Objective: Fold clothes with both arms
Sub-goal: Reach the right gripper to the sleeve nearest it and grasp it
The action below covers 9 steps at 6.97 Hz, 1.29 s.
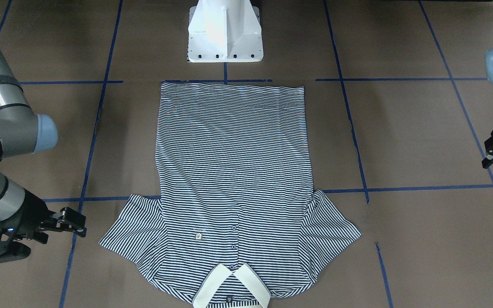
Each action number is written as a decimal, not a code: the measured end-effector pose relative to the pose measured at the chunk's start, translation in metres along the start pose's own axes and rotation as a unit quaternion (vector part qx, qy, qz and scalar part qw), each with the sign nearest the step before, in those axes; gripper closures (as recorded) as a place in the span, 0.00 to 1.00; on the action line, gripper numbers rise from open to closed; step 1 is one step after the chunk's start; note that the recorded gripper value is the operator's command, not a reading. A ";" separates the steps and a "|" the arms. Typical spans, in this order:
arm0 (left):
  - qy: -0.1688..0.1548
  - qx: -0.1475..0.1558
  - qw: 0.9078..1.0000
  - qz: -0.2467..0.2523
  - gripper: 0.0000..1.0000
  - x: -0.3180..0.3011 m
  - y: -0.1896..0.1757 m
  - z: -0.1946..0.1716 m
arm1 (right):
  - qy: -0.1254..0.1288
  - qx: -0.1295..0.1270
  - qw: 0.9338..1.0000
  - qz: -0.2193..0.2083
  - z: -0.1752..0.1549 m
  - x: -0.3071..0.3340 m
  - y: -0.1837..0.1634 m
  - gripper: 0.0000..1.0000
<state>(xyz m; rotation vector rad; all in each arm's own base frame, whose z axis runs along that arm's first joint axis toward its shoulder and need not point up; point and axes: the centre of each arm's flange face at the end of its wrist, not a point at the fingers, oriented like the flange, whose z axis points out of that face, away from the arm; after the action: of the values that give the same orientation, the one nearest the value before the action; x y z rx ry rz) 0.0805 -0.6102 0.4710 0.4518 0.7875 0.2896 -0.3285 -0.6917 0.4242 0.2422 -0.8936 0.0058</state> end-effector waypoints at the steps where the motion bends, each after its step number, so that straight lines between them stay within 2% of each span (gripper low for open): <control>1: 0.001 0.003 1.000 -0.003 0.00 0.003 -0.001 0.000 | 0.014 0.006 1.000 -0.005 0.019 -0.019 0.004 0.01; 2: 0.002 0.005 1.000 -0.005 0.00 0.005 -0.004 -0.001 | 0.026 0.008 1.000 -0.010 0.036 -0.034 0.008 0.02; 4: 0.003 0.008 1.000 -0.008 0.00 0.008 -0.009 -0.003 | 0.046 0.010 0.999 -0.018 0.060 -0.052 0.014 0.12; 6: 0.004 0.010 1.000 -0.010 0.00 0.009 -0.011 -0.004 | 0.055 0.007 0.998 -0.019 0.072 -0.053 0.018 0.32; 7: 0.004 0.010 1.000 -0.011 0.00 0.010 -0.011 -0.004 | 0.058 0.005 0.998 -0.019 0.075 -0.051 0.019 0.53; 8: 0.004 0.010 1.000 -0.011 0.00 0.010 -0.011 -0.004 | 0.060 0.004 0.998 -0.019 0.076 -0.050 0.019 0.80; 9: 0.004 0.010 1.000 -0.011 0.00 0.010 -0.012 -0.004 | 0.060 0.003 0.998 -0.020 0.077 -0.051 0.019 0.99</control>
<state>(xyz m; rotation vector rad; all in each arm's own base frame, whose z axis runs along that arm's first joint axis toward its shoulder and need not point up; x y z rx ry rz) 0.0850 -0.6151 0.4564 0.4616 0.8041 0.2639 -0.4216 -0.6849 0.4353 0.2627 -0.7687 -0.0146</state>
